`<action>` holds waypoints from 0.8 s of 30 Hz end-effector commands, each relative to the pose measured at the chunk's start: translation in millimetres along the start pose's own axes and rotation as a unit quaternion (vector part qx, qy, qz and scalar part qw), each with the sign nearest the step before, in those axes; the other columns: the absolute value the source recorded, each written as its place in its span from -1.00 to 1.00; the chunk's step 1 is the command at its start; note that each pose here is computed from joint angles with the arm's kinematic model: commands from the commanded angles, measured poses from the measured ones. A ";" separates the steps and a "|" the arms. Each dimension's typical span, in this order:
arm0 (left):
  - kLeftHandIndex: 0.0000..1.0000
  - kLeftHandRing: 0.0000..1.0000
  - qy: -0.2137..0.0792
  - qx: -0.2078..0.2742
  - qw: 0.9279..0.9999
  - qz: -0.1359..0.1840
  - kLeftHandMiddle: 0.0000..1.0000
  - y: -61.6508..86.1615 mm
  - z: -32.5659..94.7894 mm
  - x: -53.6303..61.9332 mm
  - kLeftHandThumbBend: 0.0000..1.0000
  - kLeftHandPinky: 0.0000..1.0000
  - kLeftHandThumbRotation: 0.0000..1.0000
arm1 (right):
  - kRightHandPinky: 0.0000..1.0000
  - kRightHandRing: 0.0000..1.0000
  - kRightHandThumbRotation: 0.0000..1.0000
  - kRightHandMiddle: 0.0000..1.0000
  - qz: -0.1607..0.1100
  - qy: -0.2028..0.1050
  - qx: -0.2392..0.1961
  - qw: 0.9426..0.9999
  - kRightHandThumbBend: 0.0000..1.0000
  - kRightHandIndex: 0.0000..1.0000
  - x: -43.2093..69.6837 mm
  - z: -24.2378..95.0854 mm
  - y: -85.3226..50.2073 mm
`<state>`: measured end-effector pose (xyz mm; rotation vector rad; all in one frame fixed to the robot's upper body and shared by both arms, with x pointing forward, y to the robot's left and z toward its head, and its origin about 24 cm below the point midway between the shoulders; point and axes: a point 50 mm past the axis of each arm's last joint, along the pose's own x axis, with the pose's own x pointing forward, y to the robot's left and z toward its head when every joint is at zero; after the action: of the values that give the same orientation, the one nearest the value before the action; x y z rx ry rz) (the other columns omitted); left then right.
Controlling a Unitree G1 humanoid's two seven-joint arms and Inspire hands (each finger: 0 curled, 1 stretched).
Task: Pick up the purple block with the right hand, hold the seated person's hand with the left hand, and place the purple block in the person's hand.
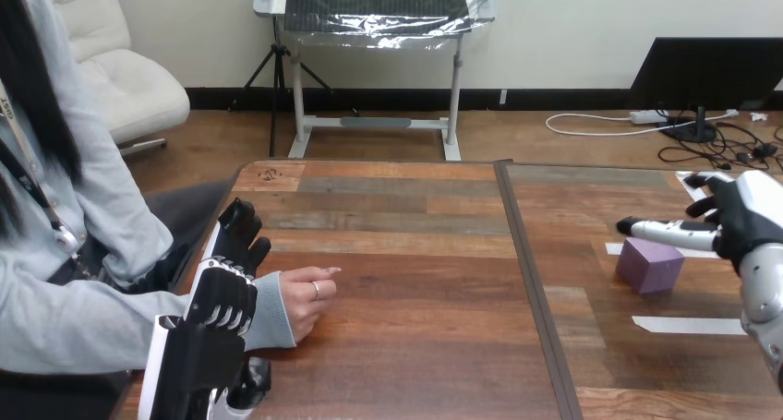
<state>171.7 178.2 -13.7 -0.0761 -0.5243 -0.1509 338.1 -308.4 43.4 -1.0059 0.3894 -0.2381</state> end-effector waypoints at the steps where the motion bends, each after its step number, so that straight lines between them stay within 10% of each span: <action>1: 0.91 0.95 -0.028 0.005 1.000 -0.009 0.96 2.8 1.4 16.0 0.94 0.92 0.46 | 0.00 0.31 -0.06 0.28 -0.059 -0.024 0.048 0.997 1.00 0.74 8.8 20.8 -31.6; 9: 0.92 0.94 -0.029 0.009 1.000 -0.009 0.96 3.5 1.7 14.7 0.95 0.90 0.47 | -0.73 -0.64 -0.16 -0.54 -0.062 -0.014 0.098 0.993 1.00 0.79 9.5 19.4 -35.6; 24: 0.91 0.94 -0.025 0.004 1.000 -0.006 0.95 2.4 1.1 13.8 0.99 0.89 0.45 | -0.75 -0.70 -0.09 -0.61 -0.050 0.009 0.155 0.987 1.00 0.82 10.5 17.2 -35.9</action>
<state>169.1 182.6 -16.6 -0.0698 -0.5111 -0.1397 335.6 -318.8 47.1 -0.7657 0.3953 -0.3516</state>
